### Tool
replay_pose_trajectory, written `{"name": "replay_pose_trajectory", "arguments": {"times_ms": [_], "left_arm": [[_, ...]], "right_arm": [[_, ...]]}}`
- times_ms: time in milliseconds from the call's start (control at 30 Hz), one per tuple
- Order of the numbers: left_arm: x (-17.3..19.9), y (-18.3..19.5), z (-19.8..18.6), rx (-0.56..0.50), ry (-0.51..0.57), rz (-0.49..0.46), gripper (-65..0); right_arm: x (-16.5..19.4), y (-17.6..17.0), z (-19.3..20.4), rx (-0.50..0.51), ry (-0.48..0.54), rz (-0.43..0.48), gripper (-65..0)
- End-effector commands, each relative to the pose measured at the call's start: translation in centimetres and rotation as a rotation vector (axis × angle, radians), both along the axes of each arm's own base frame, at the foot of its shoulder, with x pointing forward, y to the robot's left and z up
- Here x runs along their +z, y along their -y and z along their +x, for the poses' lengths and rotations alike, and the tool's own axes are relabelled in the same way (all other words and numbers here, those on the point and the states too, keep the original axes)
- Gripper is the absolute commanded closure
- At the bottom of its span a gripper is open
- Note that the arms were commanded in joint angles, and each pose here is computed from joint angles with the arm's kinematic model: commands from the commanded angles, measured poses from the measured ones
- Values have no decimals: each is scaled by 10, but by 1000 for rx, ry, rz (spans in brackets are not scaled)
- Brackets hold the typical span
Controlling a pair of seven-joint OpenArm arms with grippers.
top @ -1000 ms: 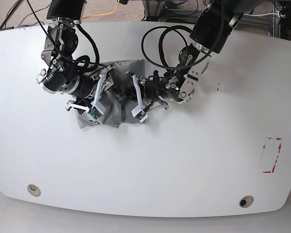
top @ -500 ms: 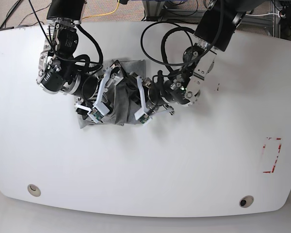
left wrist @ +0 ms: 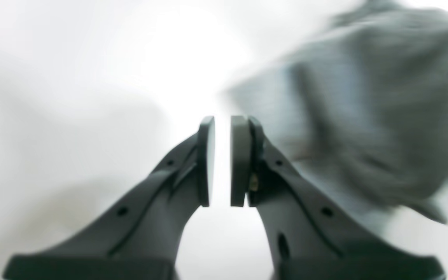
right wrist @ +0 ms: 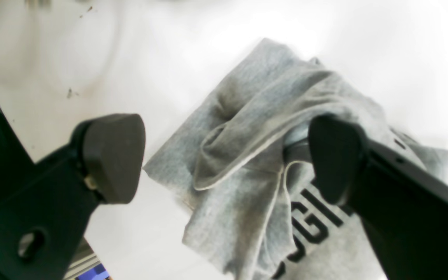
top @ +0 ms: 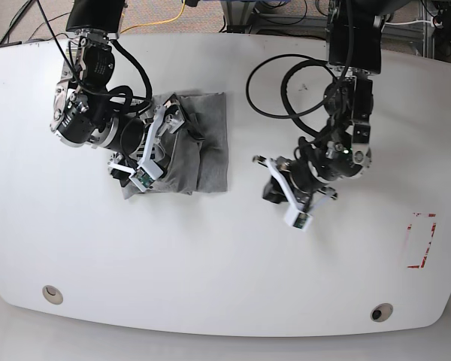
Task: Layout the t-shirt on the table in an organized manner, then fold the t-shirt properly
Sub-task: 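Open the left gripper and withdraw it from the bundle, then lift and turn the bundled shirt with the right gripper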
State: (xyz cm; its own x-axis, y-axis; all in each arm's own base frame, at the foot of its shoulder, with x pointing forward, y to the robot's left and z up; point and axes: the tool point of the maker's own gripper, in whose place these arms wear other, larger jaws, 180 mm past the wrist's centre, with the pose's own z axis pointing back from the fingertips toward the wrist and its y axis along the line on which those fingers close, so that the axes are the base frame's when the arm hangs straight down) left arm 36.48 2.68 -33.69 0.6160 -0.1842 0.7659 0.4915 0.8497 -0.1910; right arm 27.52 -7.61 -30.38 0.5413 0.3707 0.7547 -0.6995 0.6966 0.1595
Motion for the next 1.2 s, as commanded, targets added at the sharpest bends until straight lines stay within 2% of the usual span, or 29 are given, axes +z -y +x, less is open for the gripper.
{"name": "replay_pose_trajectory", "arguments": {"times_ms": [0, 100, 333, 533, 600, 933, 1133, 1167], "left_arm": [[32, -21, 21, 67, 97, -32, -57], [38, -46, 26, 115, 119, -9, -57], [36, -68, 26, 124, 124, 48, -57], [23, -77, 15, 124, 92, 73, -57], [24, -76, 14, 123, 98, 73, -57], [21, -75, 7, 118, 92, 77, -57], [22, -77, 7, 121, 94, 78, -57], [22, -77, 7, 121, 94, 80, -57]], "right_arm": [[12, 7, 5, -2, 47, 1, -650], [14, 33, 7, -46, 48, -55, -650], [20, 84, 10, -128, 55, -157, -650], [10, 91, 17, -152, 17, -136, -650], [7, 91, 18, -154, 9, -125, -650], [-12, 55, 29, -171, -57, 43, -650], [-19, 17, 25, -98, -91, 97, -650], [-17, 0, 25, -63, -89, 122, -650]]}}
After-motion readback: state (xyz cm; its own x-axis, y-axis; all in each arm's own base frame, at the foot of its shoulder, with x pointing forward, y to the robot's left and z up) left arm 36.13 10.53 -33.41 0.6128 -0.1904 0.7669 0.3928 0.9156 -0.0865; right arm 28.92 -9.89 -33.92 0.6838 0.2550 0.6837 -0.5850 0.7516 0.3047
